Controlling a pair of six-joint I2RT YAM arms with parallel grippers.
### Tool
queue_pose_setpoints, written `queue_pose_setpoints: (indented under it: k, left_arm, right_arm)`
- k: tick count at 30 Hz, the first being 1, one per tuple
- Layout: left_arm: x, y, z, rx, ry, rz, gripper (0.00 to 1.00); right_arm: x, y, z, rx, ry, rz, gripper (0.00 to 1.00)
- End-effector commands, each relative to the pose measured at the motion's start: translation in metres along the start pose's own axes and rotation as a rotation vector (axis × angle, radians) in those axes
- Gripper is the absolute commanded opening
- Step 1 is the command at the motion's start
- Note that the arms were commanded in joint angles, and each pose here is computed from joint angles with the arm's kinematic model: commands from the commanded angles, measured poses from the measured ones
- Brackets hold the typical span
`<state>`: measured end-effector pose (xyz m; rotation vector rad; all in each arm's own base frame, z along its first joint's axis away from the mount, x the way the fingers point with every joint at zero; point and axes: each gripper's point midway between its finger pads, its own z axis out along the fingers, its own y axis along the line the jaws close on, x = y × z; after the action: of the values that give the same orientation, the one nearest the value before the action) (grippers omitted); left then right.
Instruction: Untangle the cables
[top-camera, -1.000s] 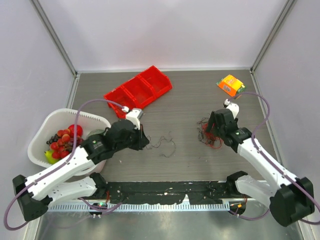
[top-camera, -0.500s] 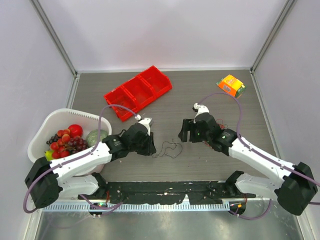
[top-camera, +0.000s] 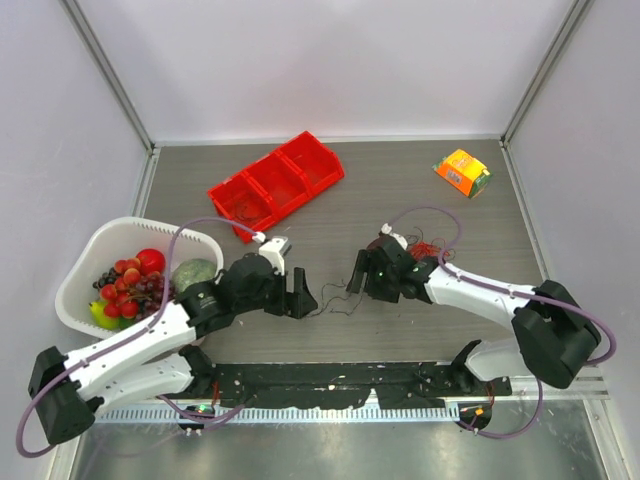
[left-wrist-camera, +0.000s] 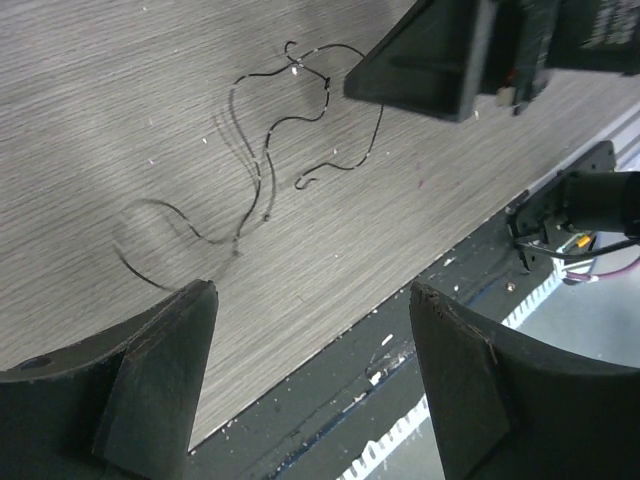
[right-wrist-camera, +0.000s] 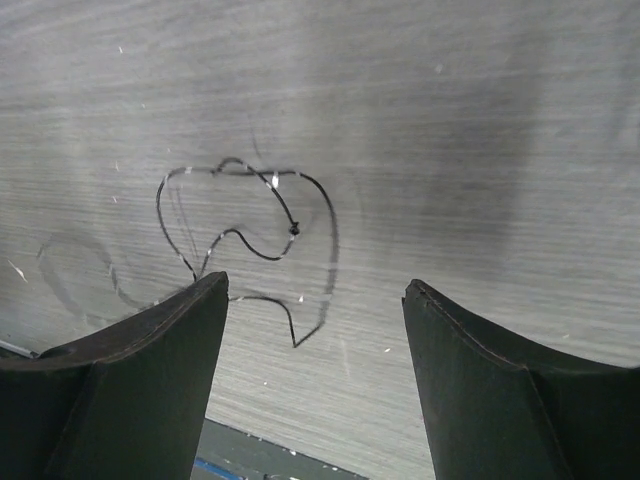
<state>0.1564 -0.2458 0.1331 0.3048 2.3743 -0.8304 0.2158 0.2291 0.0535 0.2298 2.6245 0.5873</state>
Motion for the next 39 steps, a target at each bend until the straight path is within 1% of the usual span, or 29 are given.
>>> queue_pose_setpoints:
  k: [1, 2, 3, 5, 6, 7, 9, 10, 14, 15, 16, 17, 18, 19, 20, 21, 22, 23, 24, 25, 27, 28, 30, 32, 34, 36, 37, 39]
  left_arm:
    - [-0.004, 0.002, -0.021, 0.004, -0.040, 0.008, 0.82]
    - [-0.008, 0.006, -0.025, -0.019, -0.063, 0.007, 0.83]
    - [-0.009, 0.006, -0.030, -0.019, -0.071, 0.007, 0.84]
    - [-0.012, 0.005, -0.038, -0.015, -0.088, 0.007, 0.85]
    - [-0.014, 0.004, -0.042, -0.011, -0.100, 0.007, 0.85]
    - [-0.015, 0.004, -0.044, -0.010, -0.105, 0.006, 0.85]
    - [-0.016, 0.003, -0.049, -0.002, -0.116, 0.007, 0.86]
    - [-0.016, 0.003, -0.050, -0.002, -0.118, 0.006, 0.86]
    - [-0.016, 0.002, -0.052, 0.011, -0.124, -0.003, 0.86]
    - [-0.015, 0.001, -0.051, 0.015, -0.125, -0.004, 0.86]
    - [-0.015, 0.001, -0.051, 0.019, -0.128, -0.005, 0.86]
    - [-0.014, 0.002, -0.050, 0.017, -0.126, -0.009, 0.86]
    - [-0.014, 0.002, -0.050, 0.018, -0.129, -0.010, 0.86]
    - [-0.013, 0.003, -0.050, 0.014, -0.125, -0.013, 0.86]
    - [-0.012, 0.003, -0.051, 0.015, -0.124, -0.012, 0.86]
    - [-0.012, 0.003, -0.052, 0.014, -0.123, -0.013, 0.86]
    - [-0.012, 0.003, -0.053, 0.016, -0.125, -0.012, 0.86]
    - [-0.012, 0.004, -0.056, 0.013, -0.131, -0.015, 0.86]
    - [-0.012, 0.005, -0.058, 0.011, -0.136, -0.016, 0.86]
    - [-0.013, 0.007, -0.062, 0.007, -0.146, -0.019, 0.86]
    - [-0.014, 0.010, -0.069, -0.002, -0.168, -0.024, 0.86]
    - [-0.016, 0.012, -0.075, -0.005, -0.189, -0.027, 0.86]
    - [-0.021, 0.013, -0.086, -0.002, -0.235, -0.033, 0.86]
    - [-0.027, 0.011, -0.097, 0.018, -0.278, -0.040, 0.86]
    - [-0.034, 0.009, -0.108, 0.034, -0.324, -0.046, 0.86]
    - [-0.040, 0.010, -0.120, 0.035, -0.370, -0.052, 0.86]
    - [-0.043, 0.010, -0.127, 0.037, -0.394, -0.056, 0.86]
    - [-0.047, 0.012, -0.136, 0.034, -0.426, -0.063, 0.86]
  right_arm:
    - [0.002, 0.020, 0.003, 0.004, -0.027, 0.078, 0.77]
    - [0.003, 0.020, 0.005, 0.021, -0.038, 0.082, 0.77]
    - [0.006, 0.018, 0.011, 0.046, -0.029, 0.107, 0.78]
    - [0.014, 0.020, 0.021, 0.077, 0.004, 0.103, 0.79]
    - [0.015, 0.030, 0.021, 0.065, 0.009, 0.089, 0.79]
    - [0.019, 0.028, 0.027, 0.091, 0.014, 0.078, 0.79]
    - [0.026, 0.039, 0.031, 0.087, 0.017, 0.047, 0.79]
    - [0.027, 0.049, 0.030, 0.069, 0.010, 0.033, 0.79]
    - [0.033, 0.061, 0.043, 0.106, -0.009, -0.004, 0.79]
    - [0.028, 0.065, 0.049, 0.125, -0.030, -0.011, 0.79]
    - [0.035, 0.060, 0.055, 0.169, -0.019, -0.022, 0.79]
    - [0.027, 0.069, 0.056, 0.179, -0.056, -0.026, 0.79]
    - [0.036, 0.062, 0.063, 0.231, -0.042, -0.049, 0.79]
    - [0.023, 0.074, 0.063, 0.243, -0.092, -0.036, 0.79]
    - [0.034, 0.055, 0.068, 0.362, -0.068, -0.058, 0.79]
    - [0.027, 0.069, 0.067, 0.364, -0.088, -0.073, 0.79]
    - [0.034, 0.054, 0.071, 0.451, -0.067, -0.118, 0.78]
    - [0.033, 0.060, 0.070, 0.464, -0.098, -0.142, 0.78]
    - [0.036, 0.051, 0.072, 0.506, -0.108, -0.167, 0.75]
    - [0.042, 0.051, 0.074, 0.504, -0.116, -0.191, 0.74]
    - [0.046, 0.042, 0.078, 0.530, -0.119, -0.243, 0.65]
    - [0.050, 0.035, 0.083, 0.552, -0.104, -0.269, 0.51]
    - [0.056, 0.030, 0.090, 0.568, -0.067, -0.312, 0.41]
    - [0.063, 0.026, 0.095, 0.564, -0.041, -0.357, 0.38]
    - [0.066, 0.024, 0.098, 0.550, -0.024, -0.401, 0.34]
    - [0.061, 0.027, 0.097, 0.522, -0.038, -0.436, 0.25]
    - [0.056, 0.033, 0.093, 0.506, -0.057, -0.443, 0.13]
    - [0.045, 0.041, 0.087, 0.482, -0.092, -0.460, 0.01]
